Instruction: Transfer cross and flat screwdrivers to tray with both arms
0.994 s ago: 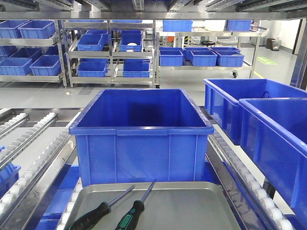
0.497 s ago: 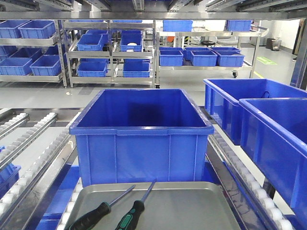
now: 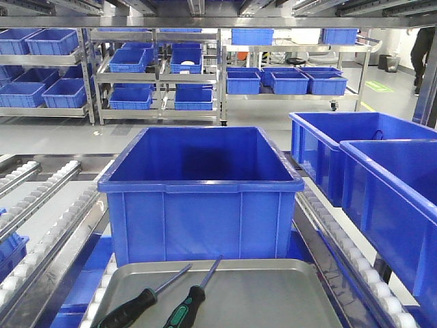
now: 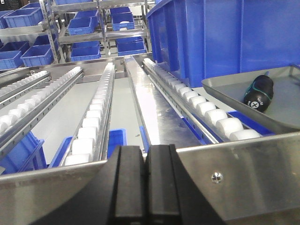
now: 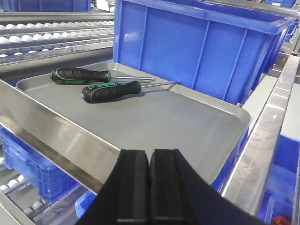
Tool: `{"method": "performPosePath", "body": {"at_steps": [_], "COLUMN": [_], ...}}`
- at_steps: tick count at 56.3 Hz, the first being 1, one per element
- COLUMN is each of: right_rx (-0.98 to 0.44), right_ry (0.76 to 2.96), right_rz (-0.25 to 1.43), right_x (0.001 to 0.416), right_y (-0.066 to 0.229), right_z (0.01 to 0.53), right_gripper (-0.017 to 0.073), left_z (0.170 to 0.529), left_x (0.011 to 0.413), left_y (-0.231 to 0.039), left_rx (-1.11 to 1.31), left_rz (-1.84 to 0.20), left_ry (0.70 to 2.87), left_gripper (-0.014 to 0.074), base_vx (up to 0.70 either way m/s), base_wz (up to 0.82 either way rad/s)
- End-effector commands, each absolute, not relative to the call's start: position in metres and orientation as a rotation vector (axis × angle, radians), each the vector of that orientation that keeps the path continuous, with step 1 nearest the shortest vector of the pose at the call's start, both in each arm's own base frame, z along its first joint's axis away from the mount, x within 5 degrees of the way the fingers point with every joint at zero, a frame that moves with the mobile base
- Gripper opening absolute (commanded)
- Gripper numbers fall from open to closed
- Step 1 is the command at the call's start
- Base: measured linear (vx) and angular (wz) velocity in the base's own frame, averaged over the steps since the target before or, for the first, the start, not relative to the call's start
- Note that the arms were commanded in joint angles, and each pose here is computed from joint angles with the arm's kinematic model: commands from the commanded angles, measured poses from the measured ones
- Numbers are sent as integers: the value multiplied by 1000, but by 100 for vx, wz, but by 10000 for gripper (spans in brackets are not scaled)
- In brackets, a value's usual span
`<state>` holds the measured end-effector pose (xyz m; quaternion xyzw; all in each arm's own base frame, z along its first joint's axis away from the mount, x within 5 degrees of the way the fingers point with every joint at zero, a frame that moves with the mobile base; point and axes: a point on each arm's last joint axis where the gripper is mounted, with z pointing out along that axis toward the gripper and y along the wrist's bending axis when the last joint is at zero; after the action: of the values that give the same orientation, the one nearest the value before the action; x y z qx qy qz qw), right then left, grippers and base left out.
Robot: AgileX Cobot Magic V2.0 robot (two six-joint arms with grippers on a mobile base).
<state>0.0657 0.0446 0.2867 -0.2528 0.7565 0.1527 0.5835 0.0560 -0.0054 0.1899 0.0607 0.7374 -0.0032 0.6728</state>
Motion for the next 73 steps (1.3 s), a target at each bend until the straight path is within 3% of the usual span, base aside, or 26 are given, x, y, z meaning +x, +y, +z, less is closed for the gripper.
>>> {"method": "performPosePath", "body": {"at_steps": [1,51,64,73], "right_rx": [-544,-550,-296,-329], "right_ry": [1686,1679,1516,1477], "right_rz": [349,328,356,328], "right_x": [68,68,70,65], "right_y": [43,43,31,29], "right_z": [302,301,272,230], "right_gripper": [-9,-9,-9,-9], "left_z": [186,186,186,186], "left_x": [57,57,57,57], "left_y": [-5,-5,-5,-5], "left_rx": [117,117,117,117], "left_rz": [-10,-10,-10,-10], "left_ry": [1613,1614,1614,1614], "left_gripper": [-1,0,0,1], "base_vx": [0,0,0,0], "base_wz": [0,0,0,0]}}
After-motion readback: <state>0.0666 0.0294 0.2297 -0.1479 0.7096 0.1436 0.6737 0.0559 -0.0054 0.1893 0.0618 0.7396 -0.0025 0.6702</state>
